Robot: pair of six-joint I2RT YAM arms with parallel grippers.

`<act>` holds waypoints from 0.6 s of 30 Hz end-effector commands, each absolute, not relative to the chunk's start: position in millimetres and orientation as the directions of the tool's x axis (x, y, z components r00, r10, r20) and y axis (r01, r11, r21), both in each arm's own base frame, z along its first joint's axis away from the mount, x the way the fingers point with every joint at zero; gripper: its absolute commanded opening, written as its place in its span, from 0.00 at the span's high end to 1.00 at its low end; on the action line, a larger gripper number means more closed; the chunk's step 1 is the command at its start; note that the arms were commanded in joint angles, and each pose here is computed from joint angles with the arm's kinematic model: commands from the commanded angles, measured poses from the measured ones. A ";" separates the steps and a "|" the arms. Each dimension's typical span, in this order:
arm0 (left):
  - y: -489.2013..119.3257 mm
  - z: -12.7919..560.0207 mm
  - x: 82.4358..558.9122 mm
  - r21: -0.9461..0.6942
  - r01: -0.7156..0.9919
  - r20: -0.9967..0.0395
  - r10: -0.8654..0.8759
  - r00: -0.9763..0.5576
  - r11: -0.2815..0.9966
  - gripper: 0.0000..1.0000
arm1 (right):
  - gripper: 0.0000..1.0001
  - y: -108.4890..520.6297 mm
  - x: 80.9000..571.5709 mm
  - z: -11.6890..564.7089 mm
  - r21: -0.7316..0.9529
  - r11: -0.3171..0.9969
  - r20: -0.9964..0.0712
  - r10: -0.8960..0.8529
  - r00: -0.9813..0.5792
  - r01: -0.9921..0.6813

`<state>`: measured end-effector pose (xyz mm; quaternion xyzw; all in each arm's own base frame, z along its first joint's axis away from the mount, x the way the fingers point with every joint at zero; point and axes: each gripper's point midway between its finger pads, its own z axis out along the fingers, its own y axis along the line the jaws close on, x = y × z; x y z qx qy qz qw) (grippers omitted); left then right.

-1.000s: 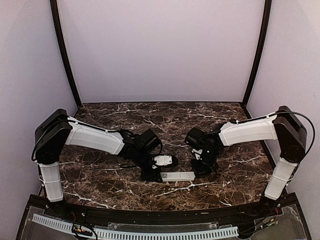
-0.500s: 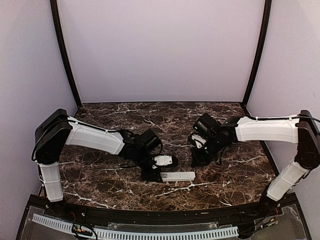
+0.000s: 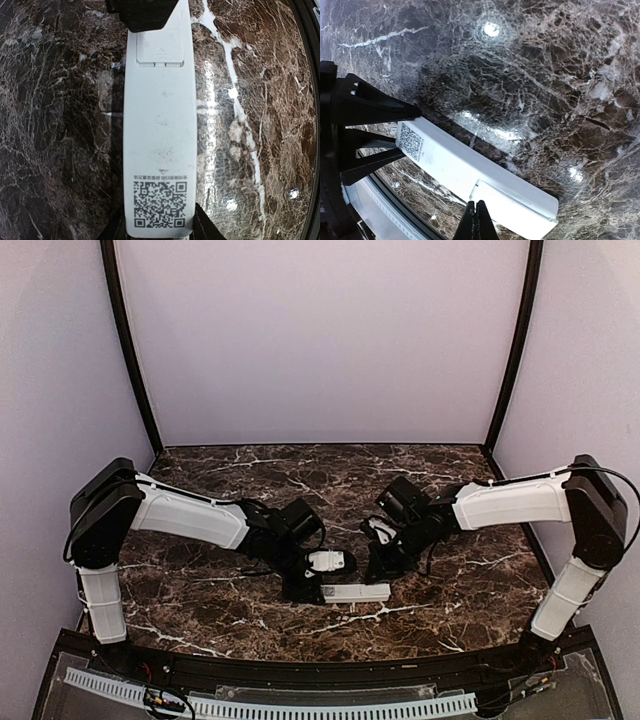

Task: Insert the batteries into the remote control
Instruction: Adjust the battery cover on the remote control without the battery cover.

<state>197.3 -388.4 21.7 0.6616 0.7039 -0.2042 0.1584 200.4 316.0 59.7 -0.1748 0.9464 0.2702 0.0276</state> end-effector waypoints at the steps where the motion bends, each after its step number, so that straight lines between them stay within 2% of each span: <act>1: -376.1 2.9 184.0 -0.118 0.993 -0.420 0.904 -0.076 0.028 0.65 | 1.00 308.6 189.9 32.6 0.487 0.809 -0.090 -0.327 -0.941 -0.328; 6: -376.3 2.9 183.6 -0.118 0.993 -0.420 0.904 -0.075 0.027 0.65 | 1.00 295.1 181.2 8.6 0.447 0.843 -0.030 -0.321 -0.947 -0.300; 10: -375.9 2.9 183.5 -0.117 0.993 -0.419 0.905 -0.074 0.027 0.65 | 1.00 294.2 181.8 10.2 0.441 0.847 -0.031 -0.318 -0.948 -0.298; 18: -375.1 1.6 183.6 -0.117 0.993 -0.416 0.907 -0.073 0.026 0.65 | 1.00 317.8 194.7 65.9 0.524 0.778 -0.136 -0.327 -0.935 -0.348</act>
